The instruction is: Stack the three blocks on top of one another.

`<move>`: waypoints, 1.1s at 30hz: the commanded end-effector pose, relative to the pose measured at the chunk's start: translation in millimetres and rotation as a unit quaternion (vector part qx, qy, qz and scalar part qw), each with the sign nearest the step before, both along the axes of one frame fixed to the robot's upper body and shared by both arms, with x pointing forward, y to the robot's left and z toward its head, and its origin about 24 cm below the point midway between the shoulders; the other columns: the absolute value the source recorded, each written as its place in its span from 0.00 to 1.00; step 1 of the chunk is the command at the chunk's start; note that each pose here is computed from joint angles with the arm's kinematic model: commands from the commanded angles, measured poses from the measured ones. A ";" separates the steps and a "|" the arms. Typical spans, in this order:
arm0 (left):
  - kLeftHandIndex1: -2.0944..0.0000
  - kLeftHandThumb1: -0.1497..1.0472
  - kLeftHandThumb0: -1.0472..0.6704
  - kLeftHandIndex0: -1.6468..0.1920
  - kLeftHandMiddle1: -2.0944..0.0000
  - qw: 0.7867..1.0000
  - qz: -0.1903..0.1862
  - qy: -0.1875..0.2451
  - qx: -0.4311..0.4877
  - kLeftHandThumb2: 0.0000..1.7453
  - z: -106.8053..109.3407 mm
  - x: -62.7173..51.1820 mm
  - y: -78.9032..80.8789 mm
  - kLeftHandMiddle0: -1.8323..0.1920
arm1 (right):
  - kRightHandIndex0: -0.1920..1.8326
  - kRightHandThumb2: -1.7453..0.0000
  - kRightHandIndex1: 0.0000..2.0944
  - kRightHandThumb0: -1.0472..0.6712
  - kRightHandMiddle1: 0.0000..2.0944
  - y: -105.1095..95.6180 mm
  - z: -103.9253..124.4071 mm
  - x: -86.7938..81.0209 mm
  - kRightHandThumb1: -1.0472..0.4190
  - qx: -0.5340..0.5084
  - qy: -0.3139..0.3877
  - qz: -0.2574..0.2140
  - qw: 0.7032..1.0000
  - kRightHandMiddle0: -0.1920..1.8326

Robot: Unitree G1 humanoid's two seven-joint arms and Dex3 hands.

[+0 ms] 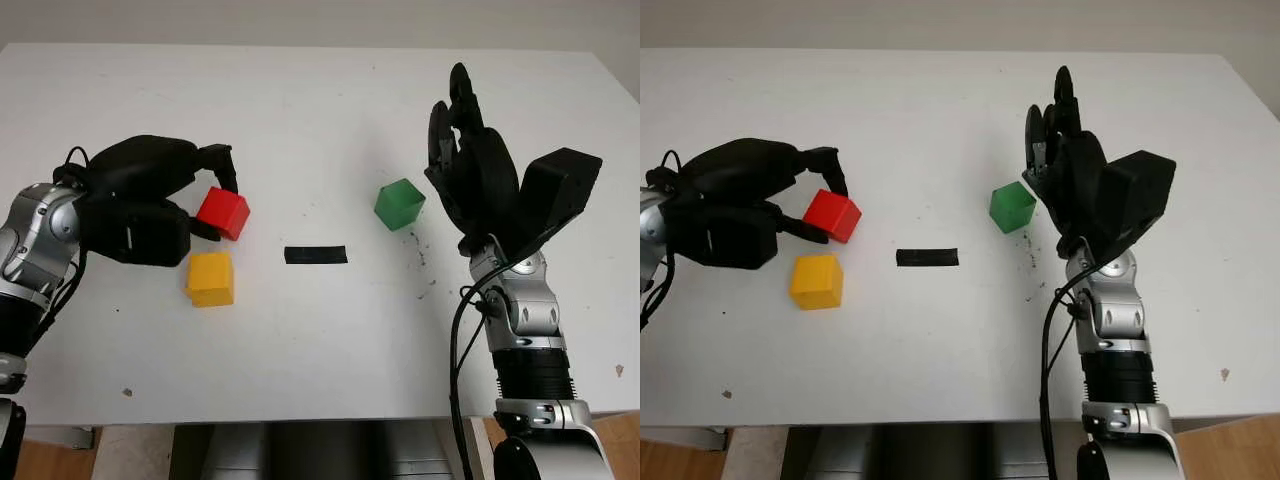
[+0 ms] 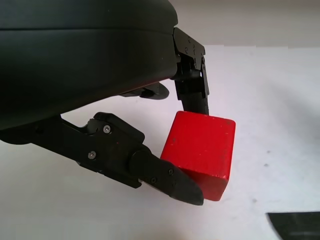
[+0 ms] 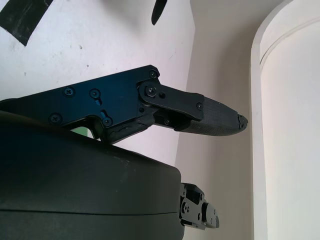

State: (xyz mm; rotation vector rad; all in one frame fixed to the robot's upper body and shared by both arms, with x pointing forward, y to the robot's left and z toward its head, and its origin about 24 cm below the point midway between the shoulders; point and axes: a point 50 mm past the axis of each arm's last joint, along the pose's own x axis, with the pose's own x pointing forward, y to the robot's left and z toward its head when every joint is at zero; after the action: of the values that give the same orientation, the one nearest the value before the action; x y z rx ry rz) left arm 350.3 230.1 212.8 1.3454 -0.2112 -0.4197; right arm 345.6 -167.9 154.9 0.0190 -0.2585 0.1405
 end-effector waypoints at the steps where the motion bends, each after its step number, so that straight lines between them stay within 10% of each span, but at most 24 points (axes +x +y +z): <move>1: 0.23 0.93 0.37 0.74 0.97 1.000 -0.010 -0.013 -0.024 0.03 15.5 0.5 -5.1 0.74 | 0.00 0.63 0.00 0.22 0.00 -1.9 2.0 -2.4 0.00 -0.001 -0.005 -0.002 1.000 0.00; 23: 0.11 0.94 0.36 0.75 0.98 0.998 -0.018 0.045 -0.029 0.03 32.8 -1.2 -75.6 0.81 | 0.00 0.63 0.00 0.23 0.00 4.1 4.1 -4.6 0.00 -0.004 -0.010 -0.006 1.000 0.00; 33: 0.21 0.95 0.40 0.74 0.96 0.998 0.021 0.065 0.005 0.03 17.1 -3.8 -93.3 0.76 | 0.00 0.62 0.00 0.24 0.00 6.3 3.1 -2.7 0.00 0.007 -0.010 -0.005 1.000 0.00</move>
State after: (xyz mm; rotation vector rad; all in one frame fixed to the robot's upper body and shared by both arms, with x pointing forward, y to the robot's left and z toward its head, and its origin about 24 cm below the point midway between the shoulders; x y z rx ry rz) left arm 348.8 142.4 230.8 1.3223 -0.0568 -0.4666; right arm 343.0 -162.8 157.3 0.0239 -0.2682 0.1241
